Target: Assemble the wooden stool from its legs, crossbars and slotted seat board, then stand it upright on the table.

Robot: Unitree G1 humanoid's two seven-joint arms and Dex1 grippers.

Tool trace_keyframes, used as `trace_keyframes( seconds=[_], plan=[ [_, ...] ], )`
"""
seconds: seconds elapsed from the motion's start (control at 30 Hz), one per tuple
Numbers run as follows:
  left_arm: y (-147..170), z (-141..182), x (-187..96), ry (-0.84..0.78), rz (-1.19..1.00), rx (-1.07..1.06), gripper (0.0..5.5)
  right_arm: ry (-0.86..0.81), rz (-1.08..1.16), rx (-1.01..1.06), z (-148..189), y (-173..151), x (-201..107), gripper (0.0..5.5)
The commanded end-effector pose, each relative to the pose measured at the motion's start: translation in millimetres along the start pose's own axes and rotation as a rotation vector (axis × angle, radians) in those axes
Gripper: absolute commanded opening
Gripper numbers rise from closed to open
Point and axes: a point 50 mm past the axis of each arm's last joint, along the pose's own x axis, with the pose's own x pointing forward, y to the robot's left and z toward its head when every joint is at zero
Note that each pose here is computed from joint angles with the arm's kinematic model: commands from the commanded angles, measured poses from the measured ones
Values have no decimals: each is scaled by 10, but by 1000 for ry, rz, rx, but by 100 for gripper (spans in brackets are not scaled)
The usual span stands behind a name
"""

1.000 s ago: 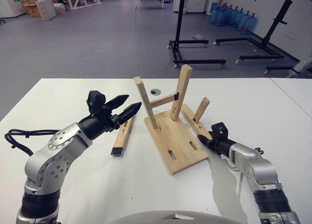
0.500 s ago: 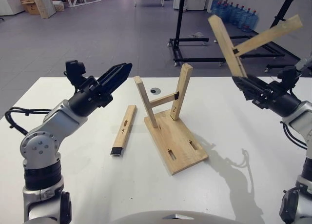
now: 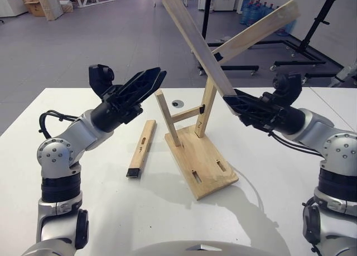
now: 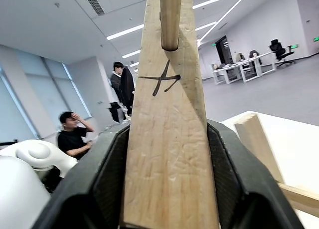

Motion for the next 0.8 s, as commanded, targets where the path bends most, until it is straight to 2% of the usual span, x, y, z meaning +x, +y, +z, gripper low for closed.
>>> trace_keyframes(
  seconds=[0.03, 0.27, 0.4, 0.6, 0.8],
  plan=[
    [14, -6, 70, 38, 12, 11, 345, 10, 45, 23, -71, 47, 133, 207],
    [35, -30, 114, 64, 36, 80, 345, 3, 48, 74, -250, 77, 229, 207],
    [-25, 67, 182, 2, -8, 93, 345, 13, 45, 99, -357, 77, 266, 207],
    [-100, 175, 258, -55, -53, 30, 345, 29, 49, 122, -460, 79, 282, 207],
    [-40, 143, 309, -38, -19, -42, 345, 35, 60, 124, -501, 91, 318, 207]
  ],
)
